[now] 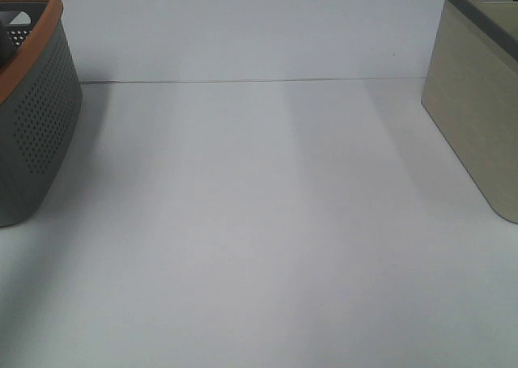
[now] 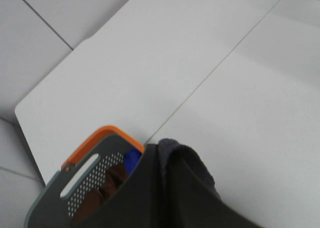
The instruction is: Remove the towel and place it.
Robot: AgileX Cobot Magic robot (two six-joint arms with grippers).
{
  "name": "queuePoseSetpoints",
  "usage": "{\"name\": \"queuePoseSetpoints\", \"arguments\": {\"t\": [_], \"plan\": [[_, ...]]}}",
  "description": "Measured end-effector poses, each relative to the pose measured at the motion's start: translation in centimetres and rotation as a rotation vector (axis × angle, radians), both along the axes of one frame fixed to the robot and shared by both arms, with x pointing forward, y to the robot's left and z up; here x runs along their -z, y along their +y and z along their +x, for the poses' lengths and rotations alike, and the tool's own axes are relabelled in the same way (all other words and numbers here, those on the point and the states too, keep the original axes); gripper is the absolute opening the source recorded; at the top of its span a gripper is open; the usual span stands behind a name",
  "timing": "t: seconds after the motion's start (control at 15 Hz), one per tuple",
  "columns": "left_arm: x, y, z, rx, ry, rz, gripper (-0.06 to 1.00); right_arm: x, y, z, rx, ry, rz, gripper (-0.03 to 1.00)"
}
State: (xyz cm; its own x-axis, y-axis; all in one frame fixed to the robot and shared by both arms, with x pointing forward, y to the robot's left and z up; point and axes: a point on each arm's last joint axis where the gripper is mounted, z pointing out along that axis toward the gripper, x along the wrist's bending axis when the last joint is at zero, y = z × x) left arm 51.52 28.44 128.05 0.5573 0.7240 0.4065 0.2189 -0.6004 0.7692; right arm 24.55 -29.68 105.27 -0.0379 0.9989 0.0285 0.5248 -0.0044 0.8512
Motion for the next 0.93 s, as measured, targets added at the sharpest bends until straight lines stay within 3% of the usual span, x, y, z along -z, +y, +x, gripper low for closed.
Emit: {"name": "queuePoseSetpoints", "arguments": {"t": [0.13, 0.4, 0.6, 0.73, 0.93], "plan": [[-0.6, -2.1, 0.3, 0.055, -0.082, -0.008, 0.0, -0.6, 0.1, 1.0, -0.006, 0.018, 0.009, 0.96], [-2.0, -6.5, 0.6, 0.173, -0.296, 0.007, 0.0, -3.4, 1.5, 3.3, -0.12, -0.125, 0.104, 0.96], [-3.0, -8.9, 0.5, 0.221, -0.436, 0.002, 0.0, -4.3, 2.5, 4.9, -0.206, -0.167, 0.177, 0.96], [-3.2, -11.4, 1.6, 0.275, -0.478, -0.014, 0.0, -4.8, 3.3, 6.6, -0.296, -0.203, 0.198, 0.96], [-1.9, -14.5, 4.2, 0.355, -0.423, -0.006, 0.0, -5.0, 4.0, 8.6, -0.381, -0.217, 0.203, 0.96]]}}
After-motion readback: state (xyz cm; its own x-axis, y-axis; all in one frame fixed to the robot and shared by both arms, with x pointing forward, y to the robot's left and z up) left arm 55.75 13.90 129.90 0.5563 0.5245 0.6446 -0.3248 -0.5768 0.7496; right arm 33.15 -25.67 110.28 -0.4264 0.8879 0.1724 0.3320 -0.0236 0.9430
